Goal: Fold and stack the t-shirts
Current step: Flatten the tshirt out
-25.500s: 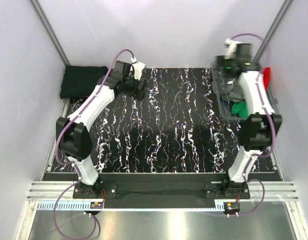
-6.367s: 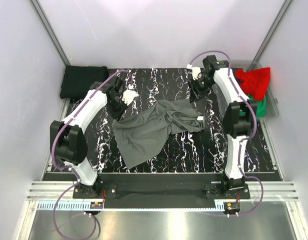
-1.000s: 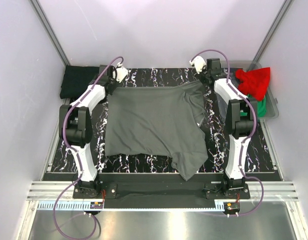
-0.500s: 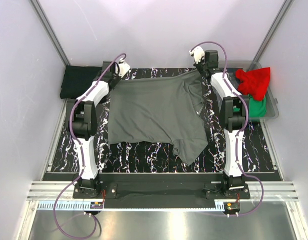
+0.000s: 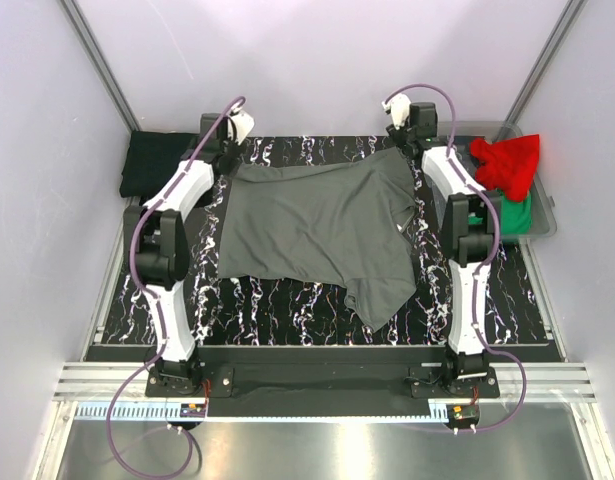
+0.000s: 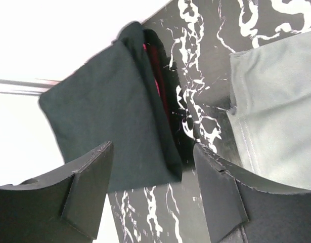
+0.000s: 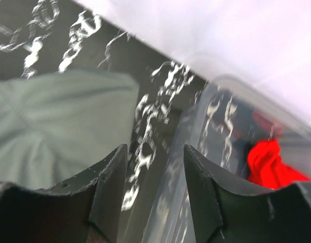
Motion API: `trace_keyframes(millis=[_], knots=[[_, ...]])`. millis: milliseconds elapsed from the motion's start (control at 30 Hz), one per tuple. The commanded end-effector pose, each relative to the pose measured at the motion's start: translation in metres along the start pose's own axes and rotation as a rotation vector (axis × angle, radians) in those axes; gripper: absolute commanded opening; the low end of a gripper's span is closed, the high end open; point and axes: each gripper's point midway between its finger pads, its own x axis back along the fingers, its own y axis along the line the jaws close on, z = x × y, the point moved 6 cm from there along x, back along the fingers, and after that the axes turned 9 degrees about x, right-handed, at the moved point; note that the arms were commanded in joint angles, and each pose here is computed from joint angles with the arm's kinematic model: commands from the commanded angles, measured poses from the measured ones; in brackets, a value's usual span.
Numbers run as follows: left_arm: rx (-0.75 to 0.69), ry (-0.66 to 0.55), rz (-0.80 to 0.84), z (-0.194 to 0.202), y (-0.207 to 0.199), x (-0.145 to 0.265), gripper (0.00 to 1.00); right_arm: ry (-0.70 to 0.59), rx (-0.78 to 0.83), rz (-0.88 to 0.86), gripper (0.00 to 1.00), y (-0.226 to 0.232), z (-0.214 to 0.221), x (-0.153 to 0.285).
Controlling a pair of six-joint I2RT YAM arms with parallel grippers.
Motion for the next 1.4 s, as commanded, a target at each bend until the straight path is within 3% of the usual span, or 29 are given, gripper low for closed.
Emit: trace_keyframes(millis=[0, 167, 233, 467, 1033, 1367], knots=[[0.06, -0.127, 0.028, -0.04, 0.009, 0.08, 0.7, -0.107, -0.068, 0.023, 0.56, -0.029, -0.043, 0.075], [-0.026, 0.12, 0.312, 0.034, -0.057, 0.114, 0.6, -0.008, -0.069, -0.354, 0.51, 0.031, -0.013, 0.123], [-0.039, 0.215, 0.414, 0.067, -0.077, 0.124, 0.57, 0.058, -0.078, -0.422, 0.5, 0.052, 0.007, 0.127], [-0.043, 0.32, 0.54, 0.108, -0.095, 0.149, 0.43, 0.239, -0.101, -0.573, 0.47, 0.086, 0.047, 0.13], [-0.07, 0.611, 0.628, 0.194, -0.123, 0.158, 0.34, 0.44, -0.082, -0.596, 0.43, 0.122, 0.106, 0.115], [-0.059, 0.672, 0.492, 0.238, -0.084, 0.16, 0.32, 0.477, -0.06, -0.58, 0.43, 0.123, 0.117, 0.115]])
